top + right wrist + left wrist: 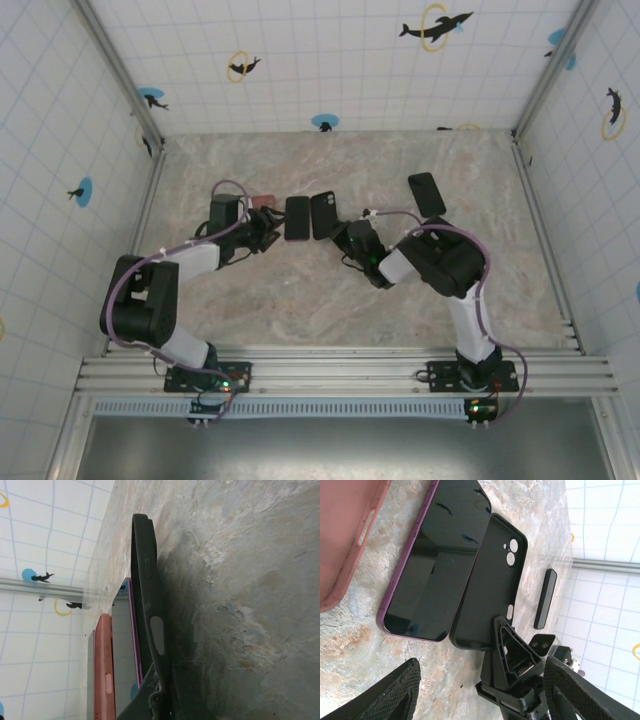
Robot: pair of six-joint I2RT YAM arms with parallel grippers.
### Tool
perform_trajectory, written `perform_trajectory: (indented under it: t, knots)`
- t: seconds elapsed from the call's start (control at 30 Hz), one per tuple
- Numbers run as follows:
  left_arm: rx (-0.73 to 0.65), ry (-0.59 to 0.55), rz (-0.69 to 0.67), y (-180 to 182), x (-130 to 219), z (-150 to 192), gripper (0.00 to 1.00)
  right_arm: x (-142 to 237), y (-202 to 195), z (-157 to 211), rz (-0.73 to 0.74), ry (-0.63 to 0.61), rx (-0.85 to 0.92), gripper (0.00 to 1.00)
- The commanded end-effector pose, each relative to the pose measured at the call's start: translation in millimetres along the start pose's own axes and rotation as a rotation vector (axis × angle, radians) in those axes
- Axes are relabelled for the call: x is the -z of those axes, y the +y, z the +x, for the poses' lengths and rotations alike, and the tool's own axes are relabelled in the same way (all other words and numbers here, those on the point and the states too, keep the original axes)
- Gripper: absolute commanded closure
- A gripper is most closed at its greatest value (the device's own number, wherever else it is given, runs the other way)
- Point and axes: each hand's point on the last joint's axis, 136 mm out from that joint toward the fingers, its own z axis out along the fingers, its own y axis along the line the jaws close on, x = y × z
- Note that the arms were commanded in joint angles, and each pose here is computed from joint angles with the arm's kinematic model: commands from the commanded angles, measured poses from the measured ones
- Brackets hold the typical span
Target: Take the phone out of the phone case
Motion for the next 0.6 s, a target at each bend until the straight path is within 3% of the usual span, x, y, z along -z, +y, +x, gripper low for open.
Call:
perform_trajectory:
  t: [0.0,0.57]
  knots:
    - [-0.022,0.005,0.012,-7,6,1,0.32,-7,4,6,-0.003,0.01,0.013,0.89]
    - [-0.035,0.021,0.034,-10,7,4,0.32,13,15,-11,0.132,0.016,0.37,0.48]
